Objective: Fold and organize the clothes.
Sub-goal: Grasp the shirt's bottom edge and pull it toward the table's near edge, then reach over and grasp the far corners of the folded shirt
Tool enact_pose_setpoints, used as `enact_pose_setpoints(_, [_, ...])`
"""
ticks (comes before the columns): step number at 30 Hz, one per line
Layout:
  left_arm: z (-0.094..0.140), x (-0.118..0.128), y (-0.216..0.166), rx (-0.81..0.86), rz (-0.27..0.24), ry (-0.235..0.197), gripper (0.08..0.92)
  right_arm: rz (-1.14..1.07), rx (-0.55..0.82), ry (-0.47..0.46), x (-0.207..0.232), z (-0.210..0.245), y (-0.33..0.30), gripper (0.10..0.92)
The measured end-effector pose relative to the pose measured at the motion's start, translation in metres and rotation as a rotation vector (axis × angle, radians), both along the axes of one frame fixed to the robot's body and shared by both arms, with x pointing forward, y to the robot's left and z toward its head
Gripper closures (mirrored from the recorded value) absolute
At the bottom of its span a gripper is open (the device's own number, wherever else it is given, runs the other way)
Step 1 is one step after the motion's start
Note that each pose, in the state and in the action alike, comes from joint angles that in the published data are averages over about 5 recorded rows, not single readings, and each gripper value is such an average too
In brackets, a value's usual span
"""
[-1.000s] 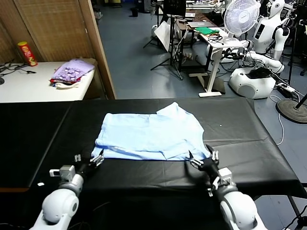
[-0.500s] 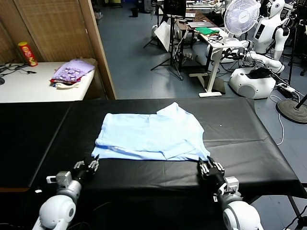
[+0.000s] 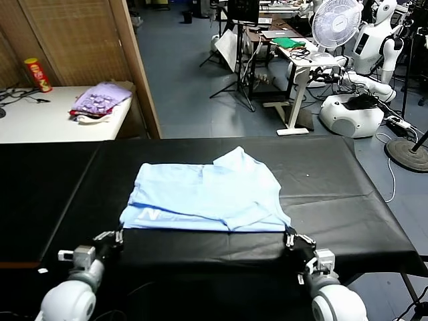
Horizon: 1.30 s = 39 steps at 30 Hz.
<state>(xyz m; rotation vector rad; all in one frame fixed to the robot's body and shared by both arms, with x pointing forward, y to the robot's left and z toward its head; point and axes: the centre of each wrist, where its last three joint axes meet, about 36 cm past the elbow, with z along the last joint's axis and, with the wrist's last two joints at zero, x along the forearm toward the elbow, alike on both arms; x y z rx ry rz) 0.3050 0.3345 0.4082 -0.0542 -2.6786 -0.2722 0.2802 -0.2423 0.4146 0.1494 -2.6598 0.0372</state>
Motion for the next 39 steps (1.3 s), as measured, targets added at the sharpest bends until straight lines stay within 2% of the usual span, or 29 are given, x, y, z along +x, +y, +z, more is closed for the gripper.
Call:
enact_pose_setpoints(6, [0.011, -0.032, -0.003, 0.017, -0.028, 0.032, 0.873, 0.013, 0.012, 0.026, -0.015, 0.006, 0.007, 0.896])
enact_pose_setpoints(8, [0.013, -0.04, -0.003, 0.021, -0.028, 0.045, 0.873, 0.026, 0.009, 0.033, -0.018, 0.009, 0.006, 0.86])
enact_pose_setpoints(11, [0.015, -0.049, -0.003, 0.025, -0.023, 0.06, 0.867, 0.045, 0.001, 0.034, -0.021, 0.016, 0.003, 0.726])
enact_pose_setpoints(13, [0.018, -0.053, -0.003, 0.027, -0.019, 0.065, 0.824, 0.053, -0.003, 0.023, -0.022, 0.024, 0.001, 0.609])
enact_pose_setpoints(19, [0.034, -0.055, -0.001, 0.03, -0.004, 0.051, 0.513, 0.064, -0.001, -0.05, -0.011, 0.05, -0.008, 0.299])
enact_pose_setpoints(23, [0.047, -0.047, 0.003, -0.005, -0.015, 0.041, 0.321, 0.068, -0.016, -0.115, 0.018, 0.057, -0.015, 0.23])
enact_pose_setpoints(27, [0.058, -0.028, 0.008, -0.078, -0.005, 0.024, 0.213, 0.063, -0.039, -0.152, 0.064, 0.055, -0.017, 0.225])
enact_pose_setpoints(33, [0.066, 0.032, 0.014, -0.201, 0.036, 0.027, 0.201, 0.058, -0.052, -0.165, 0.149, 0.048, -0.004, 0.224])
enact_pose_setpoints(39, [0.071, 0.098, 0.018, -0.248, 0.042, 0.02, 0.201, 0.095, -0.057, -0.13, 0.233, 0.04, 0.02, 0.224])
